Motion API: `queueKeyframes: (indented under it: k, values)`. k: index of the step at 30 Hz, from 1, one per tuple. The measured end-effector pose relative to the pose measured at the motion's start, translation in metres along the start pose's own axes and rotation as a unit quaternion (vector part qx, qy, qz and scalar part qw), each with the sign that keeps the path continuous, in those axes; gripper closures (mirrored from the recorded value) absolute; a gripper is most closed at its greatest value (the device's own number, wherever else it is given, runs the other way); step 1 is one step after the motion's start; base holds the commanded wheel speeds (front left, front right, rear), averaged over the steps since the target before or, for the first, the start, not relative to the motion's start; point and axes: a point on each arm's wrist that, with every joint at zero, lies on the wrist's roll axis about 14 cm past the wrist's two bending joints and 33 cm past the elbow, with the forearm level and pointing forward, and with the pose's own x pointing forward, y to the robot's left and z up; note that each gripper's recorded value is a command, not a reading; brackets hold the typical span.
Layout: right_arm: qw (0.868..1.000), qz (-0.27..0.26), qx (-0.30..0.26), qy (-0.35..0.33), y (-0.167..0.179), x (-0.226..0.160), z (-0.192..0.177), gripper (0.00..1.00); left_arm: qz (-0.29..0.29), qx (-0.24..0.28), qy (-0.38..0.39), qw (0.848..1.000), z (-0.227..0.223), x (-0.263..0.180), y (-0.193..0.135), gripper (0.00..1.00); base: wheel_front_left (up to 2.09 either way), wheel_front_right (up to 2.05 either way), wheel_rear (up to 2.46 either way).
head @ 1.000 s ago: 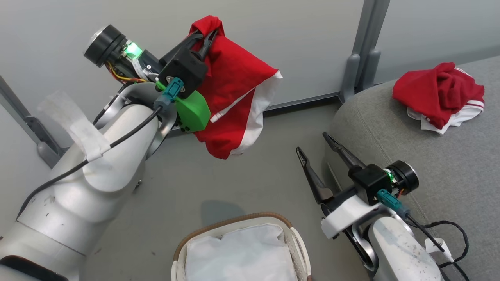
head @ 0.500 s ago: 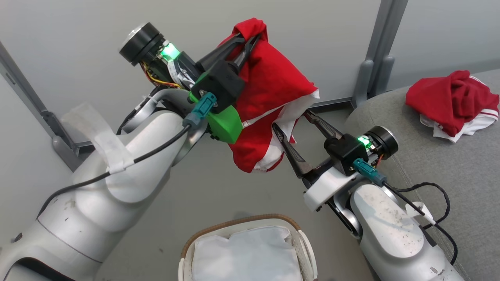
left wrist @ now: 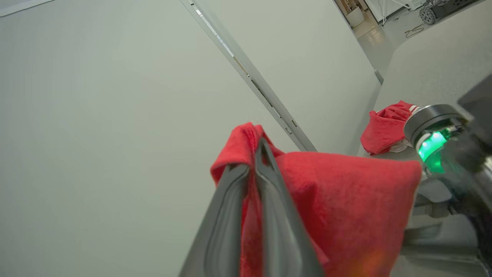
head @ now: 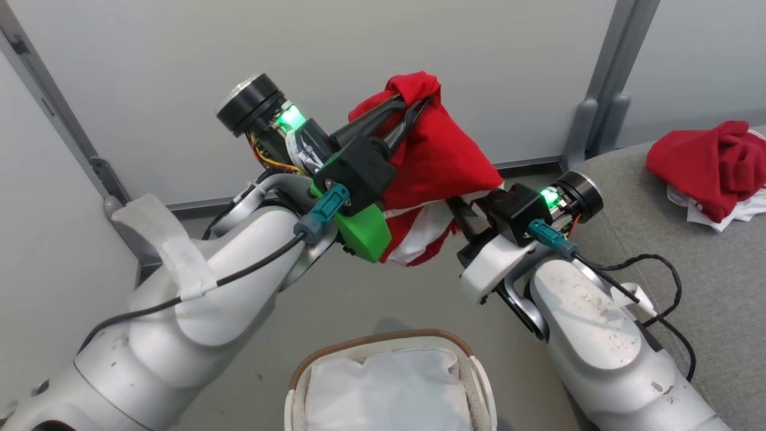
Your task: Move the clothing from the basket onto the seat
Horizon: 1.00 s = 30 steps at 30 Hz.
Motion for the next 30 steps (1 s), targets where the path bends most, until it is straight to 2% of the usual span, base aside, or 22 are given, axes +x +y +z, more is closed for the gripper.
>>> queueKeyframes:
  k: [8, 13, 14, 15, 16, 17, 20, 24, 30]
  values:
    - [1.000, -0.007, 0.001, -0.003, -0.004, -0.001, 0.000, 1.00, 0.018, -0.049, 0.031, 0.998, -0.032, -0.016, -0.002, 1.00, 0.00, 0.00, 0.00]
    - [1.000, -0.026, 0.001, 0.000, -0.016, -0.006, -0.003, 1.00, 0.030, -0.102, 0.051, 0.993, -0.057, -0.027, -0.019, 1.00, 0.00, 0.00, 0.00]
    - [1.000, -0.029, 0.000, 0.000, -0.018, -0.006, -0.003, 1.00, 0.033, -0.115, 0.051, 0.992, -0.059, -0.028, -0.023, 0.81, 0.00, 0.00, 0.00]
    - [0.999, -0.034, -0.002, 0.000, -0.021, -0.007, -0.003, 1.00, 0.040, -0.135, 0.052, 0.989, -0.063, -0.030, -0.027, 0.44, 0.00, 0.00, 0.00]
    - [0.999, -0.040, -0.004, 0.001, -0.025, -0.008, -0.004, 1.00, 0.045, -0.151, 0.056, 0.986, -0.068, -0.033, -0.031, 0.16, 0.00, 0.00, 0.00]
    - [0.999, -0.045, -0.005, 0.003, -0.028, -0.010, -0.005, 1.00, 0.049, -0.163, 0.061, 0.984, -0.073, -0.036, -0.035, 0.00, 0.00, 0.00, 0.00]
    - [0.998, -0.060, -0.006, 0.010, -0.036, -0.015, -0.011, 1.00, 0.061, -0.201, 0.071, 0.975, -0.084, -0.042, -0.047, 0.00, 0.00, 0.00, 0.00]
    - [0.996, -0.084, -0.005, 0.018, -0.051, -0.025, -0.017, 1.00, 0.084, -0.268, 0.084, 0.956, -0.097, -0.051, -0.065, 0.00, 0.00, 0.00, 0.00]
    - [0.993, -0.110, -0.001, 0.040, -0.063, -0.043, -0.034, 1.00, 0.108, -0.323, 0.102, 0.935, -0.107, -0.065, -0.090, 0.00, 0.00, 0.00, 0.00]
